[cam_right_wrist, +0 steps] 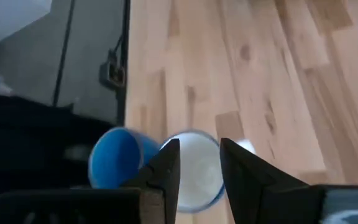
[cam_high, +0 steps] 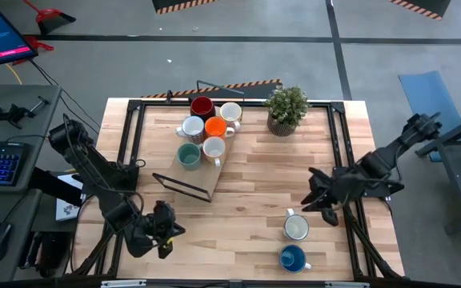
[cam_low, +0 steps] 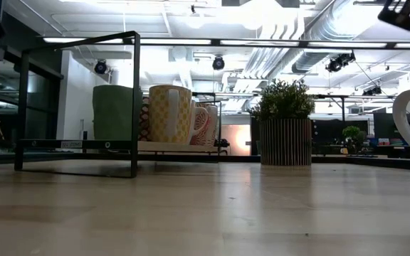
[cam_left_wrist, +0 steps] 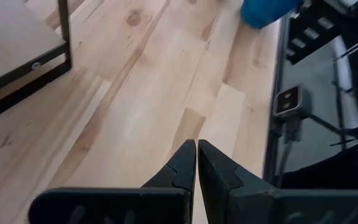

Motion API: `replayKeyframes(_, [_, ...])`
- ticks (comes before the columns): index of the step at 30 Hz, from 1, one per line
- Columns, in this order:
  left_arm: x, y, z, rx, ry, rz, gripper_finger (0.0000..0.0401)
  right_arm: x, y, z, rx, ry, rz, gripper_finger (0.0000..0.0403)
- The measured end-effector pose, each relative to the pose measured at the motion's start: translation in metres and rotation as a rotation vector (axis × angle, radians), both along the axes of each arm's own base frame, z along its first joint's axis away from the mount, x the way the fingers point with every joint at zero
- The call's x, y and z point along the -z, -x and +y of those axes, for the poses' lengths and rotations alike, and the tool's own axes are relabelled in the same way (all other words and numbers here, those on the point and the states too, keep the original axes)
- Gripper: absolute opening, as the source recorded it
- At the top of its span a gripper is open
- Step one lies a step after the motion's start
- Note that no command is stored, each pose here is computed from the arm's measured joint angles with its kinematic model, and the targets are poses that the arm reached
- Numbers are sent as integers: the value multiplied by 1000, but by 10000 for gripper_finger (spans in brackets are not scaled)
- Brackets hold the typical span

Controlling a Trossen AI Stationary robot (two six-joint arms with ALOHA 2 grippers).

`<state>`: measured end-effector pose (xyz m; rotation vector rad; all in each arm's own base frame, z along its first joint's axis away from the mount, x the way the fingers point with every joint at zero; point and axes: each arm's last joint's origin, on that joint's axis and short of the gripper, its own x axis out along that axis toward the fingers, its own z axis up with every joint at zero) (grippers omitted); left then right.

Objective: Place coffee mugs
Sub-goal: Put the dark blue cup on the shelf

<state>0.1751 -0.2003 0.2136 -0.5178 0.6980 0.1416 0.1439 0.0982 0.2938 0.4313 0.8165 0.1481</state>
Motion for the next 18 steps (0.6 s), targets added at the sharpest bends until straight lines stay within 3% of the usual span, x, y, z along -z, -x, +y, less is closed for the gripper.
replayKeyframes(7, [-2,-5,2,-19,20,-15,7,41,-5,12,36,93,84,94])
replayKeyframes(11, [-2,-7,3,-26,27,-18,7,51,-14,19,3,139,130,94])
replayKeyframes(18, [-2,-8,4,-28,29,-17,7,65,-22,28,-30,129,222,94])
